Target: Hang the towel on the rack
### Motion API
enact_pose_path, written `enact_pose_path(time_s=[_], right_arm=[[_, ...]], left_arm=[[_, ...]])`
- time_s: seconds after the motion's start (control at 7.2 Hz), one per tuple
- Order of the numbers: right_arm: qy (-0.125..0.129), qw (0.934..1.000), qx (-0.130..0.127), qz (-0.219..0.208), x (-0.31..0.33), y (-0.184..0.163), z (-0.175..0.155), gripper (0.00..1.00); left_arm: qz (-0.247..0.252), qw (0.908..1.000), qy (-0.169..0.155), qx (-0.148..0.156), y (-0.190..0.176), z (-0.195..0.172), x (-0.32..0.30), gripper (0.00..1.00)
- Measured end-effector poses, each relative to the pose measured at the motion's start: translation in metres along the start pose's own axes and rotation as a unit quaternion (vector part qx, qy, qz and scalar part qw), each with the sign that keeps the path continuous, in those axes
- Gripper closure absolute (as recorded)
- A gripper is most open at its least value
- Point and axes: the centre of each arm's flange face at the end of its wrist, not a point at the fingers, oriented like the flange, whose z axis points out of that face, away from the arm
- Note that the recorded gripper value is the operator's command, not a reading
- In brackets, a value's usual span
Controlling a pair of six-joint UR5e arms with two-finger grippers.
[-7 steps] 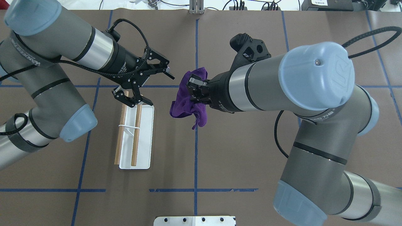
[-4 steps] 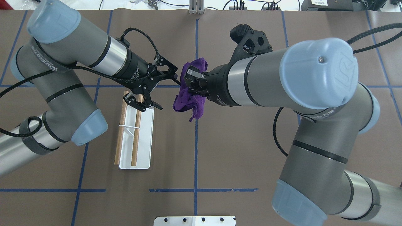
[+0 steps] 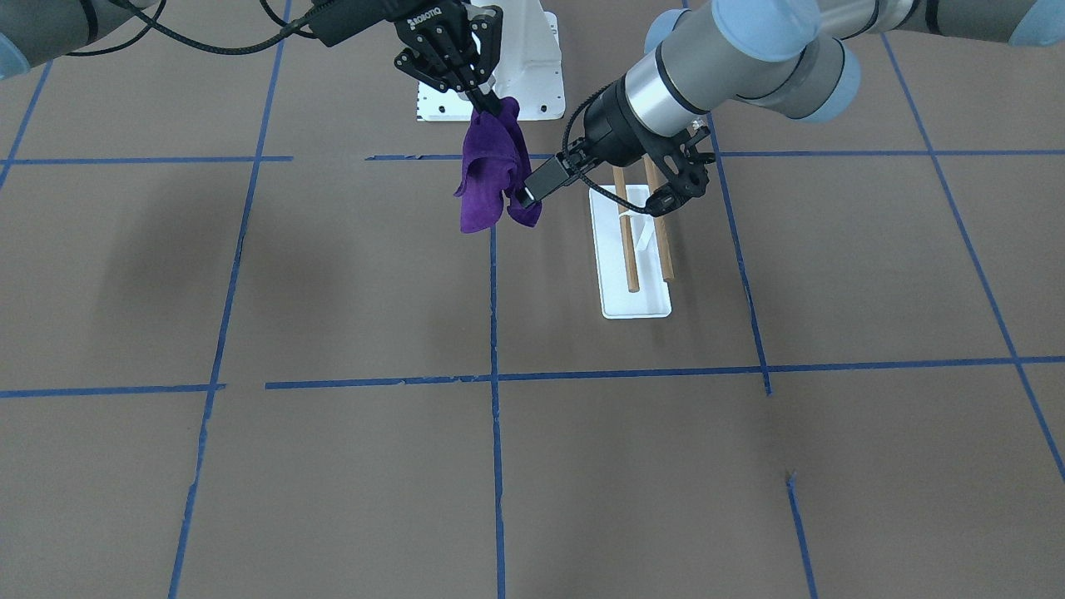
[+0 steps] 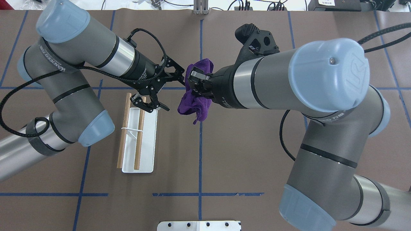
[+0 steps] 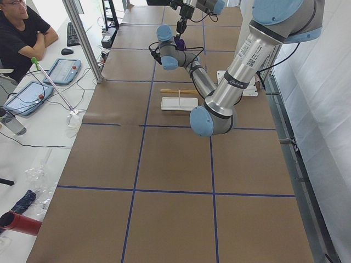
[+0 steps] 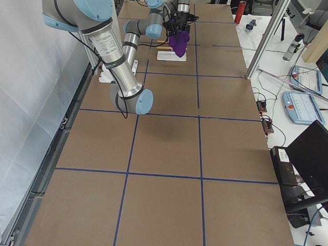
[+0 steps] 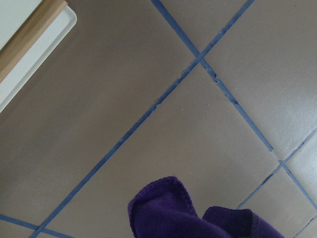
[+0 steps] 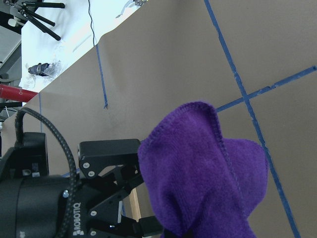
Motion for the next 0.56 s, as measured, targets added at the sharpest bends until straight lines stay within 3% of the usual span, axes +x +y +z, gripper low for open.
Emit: enact_pose_path(time_s=[0.56], right_arm=[[0.002, 0.9995, -0.002, -0.03, 0.0044, 0.0022, 0.0007, 1.0]], left_arm=[[0.0, 1.0, -0.003, 0.001, -0.0035, 0.0042, 0.0022, 0.19]])
